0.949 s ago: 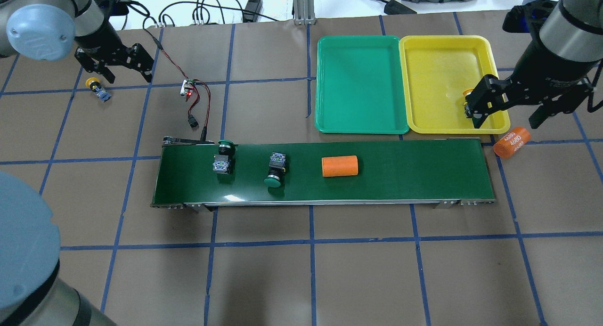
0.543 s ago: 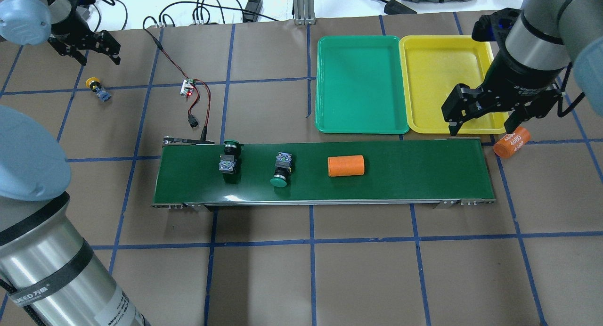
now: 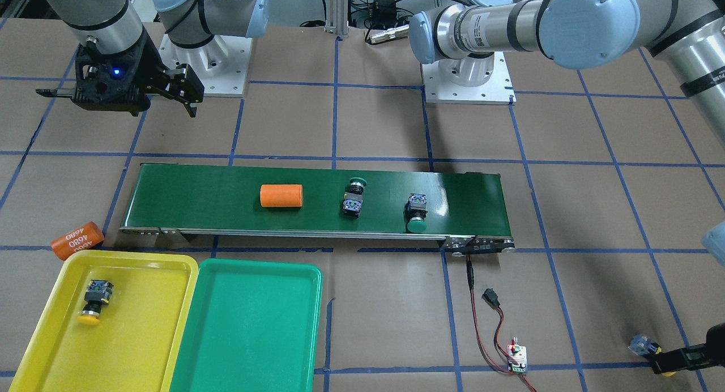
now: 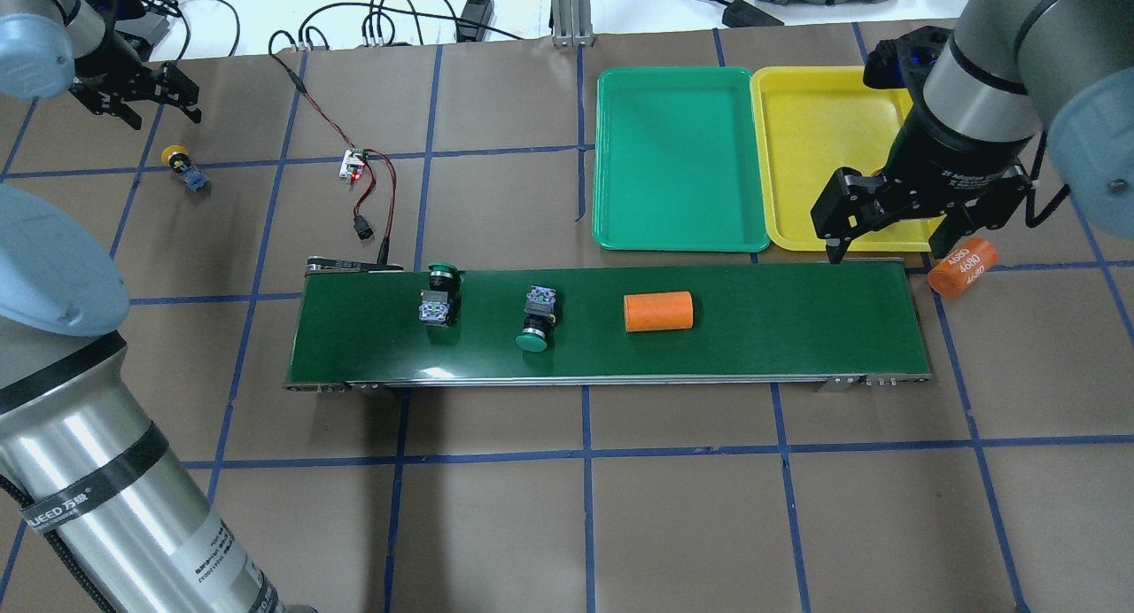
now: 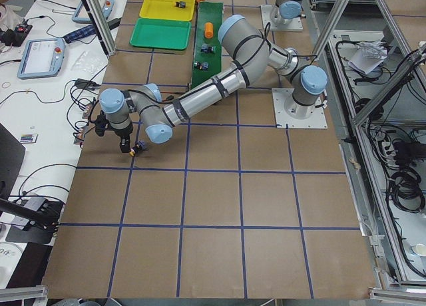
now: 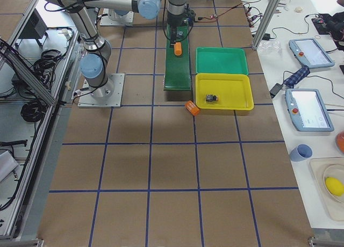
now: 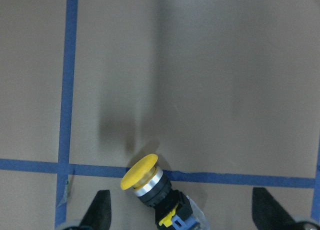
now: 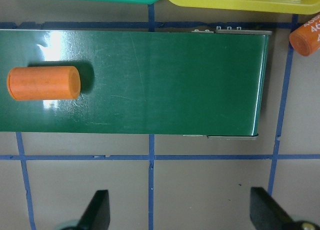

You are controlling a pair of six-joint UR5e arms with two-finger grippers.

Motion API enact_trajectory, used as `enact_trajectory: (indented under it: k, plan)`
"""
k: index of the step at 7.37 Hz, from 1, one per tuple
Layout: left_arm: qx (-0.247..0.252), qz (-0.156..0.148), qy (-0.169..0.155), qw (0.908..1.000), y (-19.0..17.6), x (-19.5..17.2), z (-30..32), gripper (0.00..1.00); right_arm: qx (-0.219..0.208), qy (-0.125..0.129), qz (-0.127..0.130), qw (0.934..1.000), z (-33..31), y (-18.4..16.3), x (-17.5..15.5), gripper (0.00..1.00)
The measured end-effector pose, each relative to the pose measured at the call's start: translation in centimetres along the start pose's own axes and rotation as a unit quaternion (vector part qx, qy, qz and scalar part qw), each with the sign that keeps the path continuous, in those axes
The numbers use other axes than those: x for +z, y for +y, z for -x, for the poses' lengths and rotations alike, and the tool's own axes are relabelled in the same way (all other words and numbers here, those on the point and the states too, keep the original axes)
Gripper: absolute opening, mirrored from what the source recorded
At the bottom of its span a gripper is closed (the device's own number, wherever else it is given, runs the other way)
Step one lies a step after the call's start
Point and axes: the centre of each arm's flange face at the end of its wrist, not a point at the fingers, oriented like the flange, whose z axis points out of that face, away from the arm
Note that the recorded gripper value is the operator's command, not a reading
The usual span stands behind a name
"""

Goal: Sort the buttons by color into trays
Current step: 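Grasp a yellow-capped button with the left gripper while right gripper hovers over belt end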

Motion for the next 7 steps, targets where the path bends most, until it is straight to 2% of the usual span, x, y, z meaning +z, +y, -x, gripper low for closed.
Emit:
enact_trajectory:
  k: [1, 4, 6, 7]
  plan:
    - [-0.006, 0.003, 0.003, 1.0000, 0.0, 1.5, 0.2, 1.00, 0.000, 0.000, 0.001, 1.0000, 0.0, 0.0, 0.2, 1.00]
    - [-0.009, 0.007, 0.005, 0.9999, 0.1, 4.0, 0.7, 0.83, -0.001, 0.003, 0.001, 1.0000, 0.0, 0.1, 0.2, 1.00]
    - [-0.010, 0.014, 0.007, 0.9998, 0.3, 4.4, 0.7, 0.07, -0.001, 0.004, 0.002, 1.0000, 0.0, 0.1, 0.2, 1.00]
    - [-0.010, 0.018, 0.008, 0.9998, 0.4, 4.3, 0.5, 0.00, -0.001, 0.003, 0.002, 1.0000, 0.0, 0.1, 0.2, 1.00]
